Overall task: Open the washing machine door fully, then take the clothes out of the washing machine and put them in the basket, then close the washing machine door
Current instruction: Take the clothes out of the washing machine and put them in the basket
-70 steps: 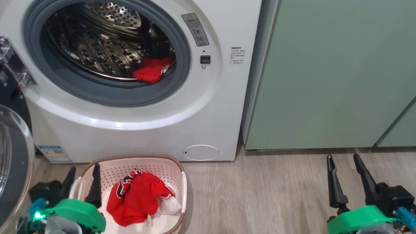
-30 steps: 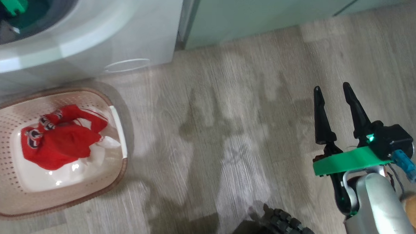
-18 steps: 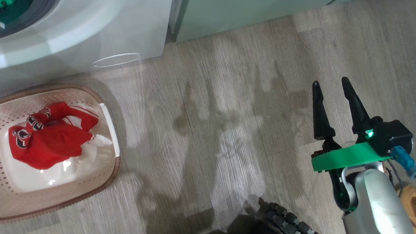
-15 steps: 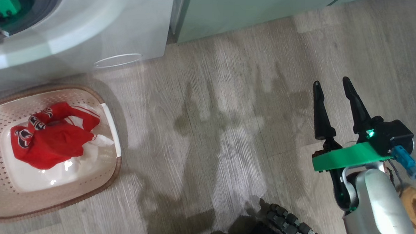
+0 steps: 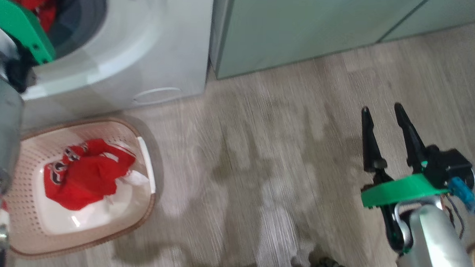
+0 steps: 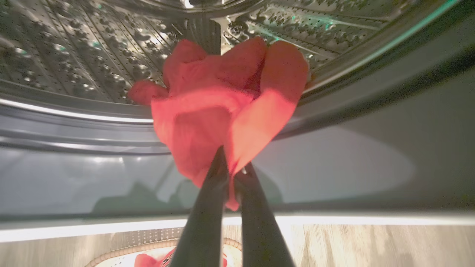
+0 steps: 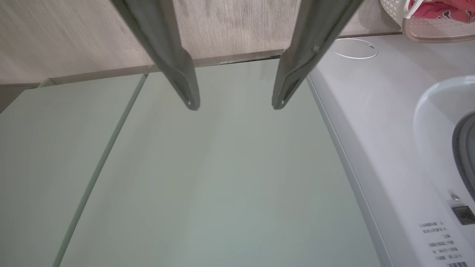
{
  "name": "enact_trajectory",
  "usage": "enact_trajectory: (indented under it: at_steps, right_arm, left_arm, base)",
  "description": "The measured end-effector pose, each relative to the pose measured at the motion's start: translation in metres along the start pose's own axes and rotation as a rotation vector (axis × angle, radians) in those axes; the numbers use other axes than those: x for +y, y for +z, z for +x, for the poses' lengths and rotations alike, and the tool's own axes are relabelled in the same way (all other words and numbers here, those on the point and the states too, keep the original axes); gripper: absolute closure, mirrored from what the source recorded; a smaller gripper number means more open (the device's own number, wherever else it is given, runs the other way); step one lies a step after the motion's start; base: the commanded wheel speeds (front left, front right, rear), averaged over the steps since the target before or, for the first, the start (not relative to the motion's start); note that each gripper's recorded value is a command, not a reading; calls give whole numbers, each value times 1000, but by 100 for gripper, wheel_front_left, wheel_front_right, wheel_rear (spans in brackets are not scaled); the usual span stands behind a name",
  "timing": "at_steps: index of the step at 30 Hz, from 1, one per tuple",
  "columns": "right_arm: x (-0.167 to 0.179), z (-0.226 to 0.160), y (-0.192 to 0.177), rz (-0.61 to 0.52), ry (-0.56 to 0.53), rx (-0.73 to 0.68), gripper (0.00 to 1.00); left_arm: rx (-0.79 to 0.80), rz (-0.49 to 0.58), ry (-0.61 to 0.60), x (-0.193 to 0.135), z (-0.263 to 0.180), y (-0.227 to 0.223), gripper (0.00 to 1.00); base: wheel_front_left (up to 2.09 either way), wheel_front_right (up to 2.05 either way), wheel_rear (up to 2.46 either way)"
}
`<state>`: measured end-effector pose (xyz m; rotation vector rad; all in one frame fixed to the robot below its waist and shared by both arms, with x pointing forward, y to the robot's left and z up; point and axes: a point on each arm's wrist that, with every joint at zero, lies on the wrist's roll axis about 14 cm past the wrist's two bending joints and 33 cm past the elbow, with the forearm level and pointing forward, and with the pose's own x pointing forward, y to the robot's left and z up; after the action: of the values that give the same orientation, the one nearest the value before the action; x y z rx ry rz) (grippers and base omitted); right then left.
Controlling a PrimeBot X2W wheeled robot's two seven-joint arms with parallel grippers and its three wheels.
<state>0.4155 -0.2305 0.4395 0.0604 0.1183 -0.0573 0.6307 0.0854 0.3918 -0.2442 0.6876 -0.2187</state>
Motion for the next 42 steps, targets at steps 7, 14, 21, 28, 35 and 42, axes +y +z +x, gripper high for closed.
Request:
enact_trajectory:
  at_steps: [7, 14, 21, 28, 35, 42]
  right_arm:
    - [3, -26, 6, 12, 12, -13, 0]
    - [24, -39, 18, 34, 72, -54, 0]
    - [51, -43, 28, 38, 159, -85, 0]
    - [72, -43, 37, 37, 222, -112, 0]
    - [69, -41, 29, 37, 213, -90, 0]
    - [57, -33, 17, 27, 182, -51, 0]
  left_arm:
    - [-104, 37, -20, -16, -44, -14, 100]
    - [-150, 68, 7, -6, -94, -50, 100]
    - [-131, 74, 74, 23, -139, -96, 100]
    - [-12, 28, 119, 44, -173, -174, 100]
    - [110, -11, 124, 47, -174, -217, 100]
    - [195, -44, 130, 53, -158, -232, 100]
  base:
    - [0, 0, 0]
    - [0, 0, 0]
    - [0, 0, 0]
    - [0, 0, 0]
    - [0, 0, 0]
    - [0, 0, 0]
